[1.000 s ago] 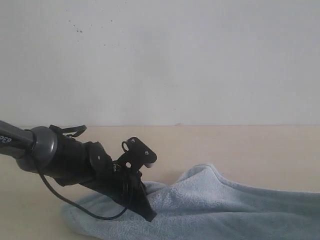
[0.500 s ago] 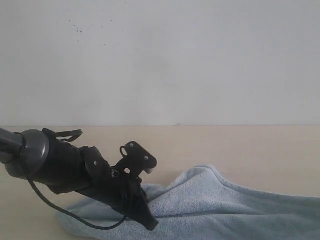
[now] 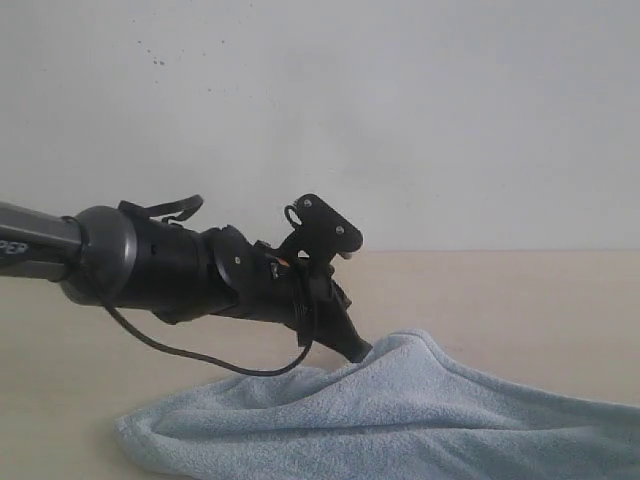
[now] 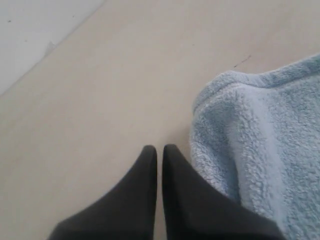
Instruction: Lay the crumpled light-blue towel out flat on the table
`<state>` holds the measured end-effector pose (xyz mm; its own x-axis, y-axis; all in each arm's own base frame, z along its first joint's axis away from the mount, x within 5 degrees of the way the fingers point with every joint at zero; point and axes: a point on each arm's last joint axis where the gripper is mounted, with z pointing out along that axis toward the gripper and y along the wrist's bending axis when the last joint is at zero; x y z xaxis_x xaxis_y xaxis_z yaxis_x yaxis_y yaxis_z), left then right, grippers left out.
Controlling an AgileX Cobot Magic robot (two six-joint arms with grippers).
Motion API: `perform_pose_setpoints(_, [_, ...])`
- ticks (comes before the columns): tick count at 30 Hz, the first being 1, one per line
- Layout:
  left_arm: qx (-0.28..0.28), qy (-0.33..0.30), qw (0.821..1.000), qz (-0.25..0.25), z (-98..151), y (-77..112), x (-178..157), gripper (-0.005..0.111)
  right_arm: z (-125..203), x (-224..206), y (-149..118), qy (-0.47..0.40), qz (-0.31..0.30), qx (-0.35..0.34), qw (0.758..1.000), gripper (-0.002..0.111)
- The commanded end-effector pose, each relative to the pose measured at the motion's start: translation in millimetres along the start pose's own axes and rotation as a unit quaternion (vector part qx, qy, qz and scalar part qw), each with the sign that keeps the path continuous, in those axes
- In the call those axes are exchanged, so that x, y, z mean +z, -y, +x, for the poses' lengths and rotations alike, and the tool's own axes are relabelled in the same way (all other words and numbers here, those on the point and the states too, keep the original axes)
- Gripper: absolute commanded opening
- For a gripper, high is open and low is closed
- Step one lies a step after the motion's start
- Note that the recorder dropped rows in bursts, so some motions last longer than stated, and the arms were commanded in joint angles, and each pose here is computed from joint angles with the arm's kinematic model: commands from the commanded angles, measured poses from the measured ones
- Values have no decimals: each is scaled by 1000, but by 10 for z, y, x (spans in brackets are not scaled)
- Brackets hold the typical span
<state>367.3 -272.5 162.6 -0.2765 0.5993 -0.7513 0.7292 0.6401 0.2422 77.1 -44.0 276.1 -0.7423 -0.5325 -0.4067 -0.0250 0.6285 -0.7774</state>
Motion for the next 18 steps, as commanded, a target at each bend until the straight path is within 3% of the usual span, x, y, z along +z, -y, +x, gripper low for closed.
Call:
perform_pose_setpoints(1, [-8, -12, 1000, 6, 70, -25, 217, 4, 9, -2, -14, 2, -8, 5, 1000, 1])
perform_pose_setpoints(10, [-43, -43, 998, 31, 238, 65, 486, 4, -6, -3, -39, 10, -21, 9, 1000, 1])
perform_pose_setpoints(18, [-47, -73, 993, 85, 302, 366, 559, 4, -20, -4, -50, 17, -27, 12, 999, 1])
